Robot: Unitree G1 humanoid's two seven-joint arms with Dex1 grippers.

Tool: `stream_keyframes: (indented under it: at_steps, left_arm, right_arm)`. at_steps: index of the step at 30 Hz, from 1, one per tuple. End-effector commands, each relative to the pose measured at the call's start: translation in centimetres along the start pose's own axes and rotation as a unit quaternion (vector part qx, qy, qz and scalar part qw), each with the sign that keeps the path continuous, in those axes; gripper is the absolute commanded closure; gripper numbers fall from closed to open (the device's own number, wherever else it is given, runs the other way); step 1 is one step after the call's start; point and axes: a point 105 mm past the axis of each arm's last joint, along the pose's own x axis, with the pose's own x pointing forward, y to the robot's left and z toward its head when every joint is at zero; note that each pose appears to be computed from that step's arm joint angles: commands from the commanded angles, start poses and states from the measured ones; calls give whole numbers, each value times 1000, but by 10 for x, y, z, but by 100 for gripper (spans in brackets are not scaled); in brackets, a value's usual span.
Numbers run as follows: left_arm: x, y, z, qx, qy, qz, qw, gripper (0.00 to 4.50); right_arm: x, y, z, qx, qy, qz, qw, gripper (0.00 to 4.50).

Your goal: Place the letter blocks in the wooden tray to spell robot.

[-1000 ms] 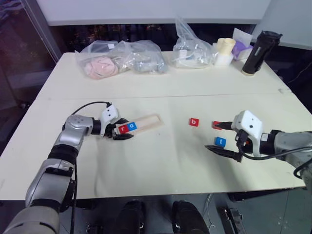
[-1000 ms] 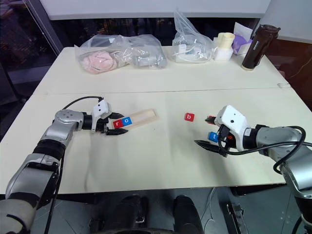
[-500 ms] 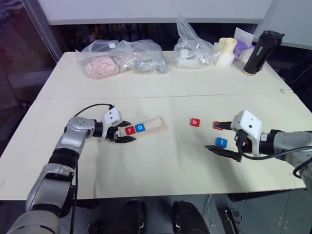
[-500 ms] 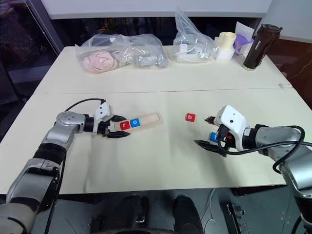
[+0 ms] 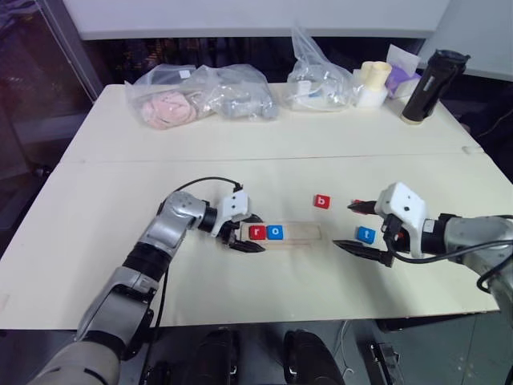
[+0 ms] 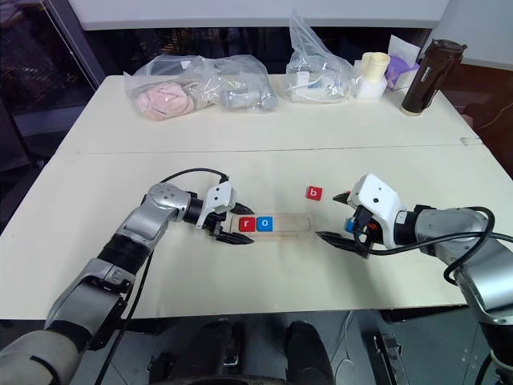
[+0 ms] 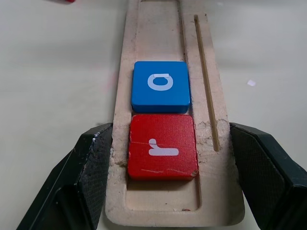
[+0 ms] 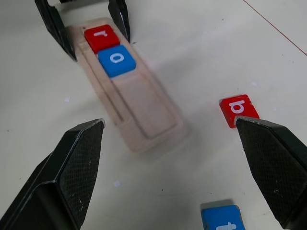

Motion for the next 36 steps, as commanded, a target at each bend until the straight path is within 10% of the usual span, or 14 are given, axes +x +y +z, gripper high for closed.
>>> stream_keyframes:
  at_steps: [1, 36]
  left_arm:
    - [10, -5, 4, 30, 21, -5, 999, 136]
    - [23, -53, 7, -40, 37, 40, 998, 136]
  right_arm:
    - [-3, 3, 9, -16, -14, -5, 1000, 0]
    - [2, 10, 5, -14, -5, 12, 1000, 0]
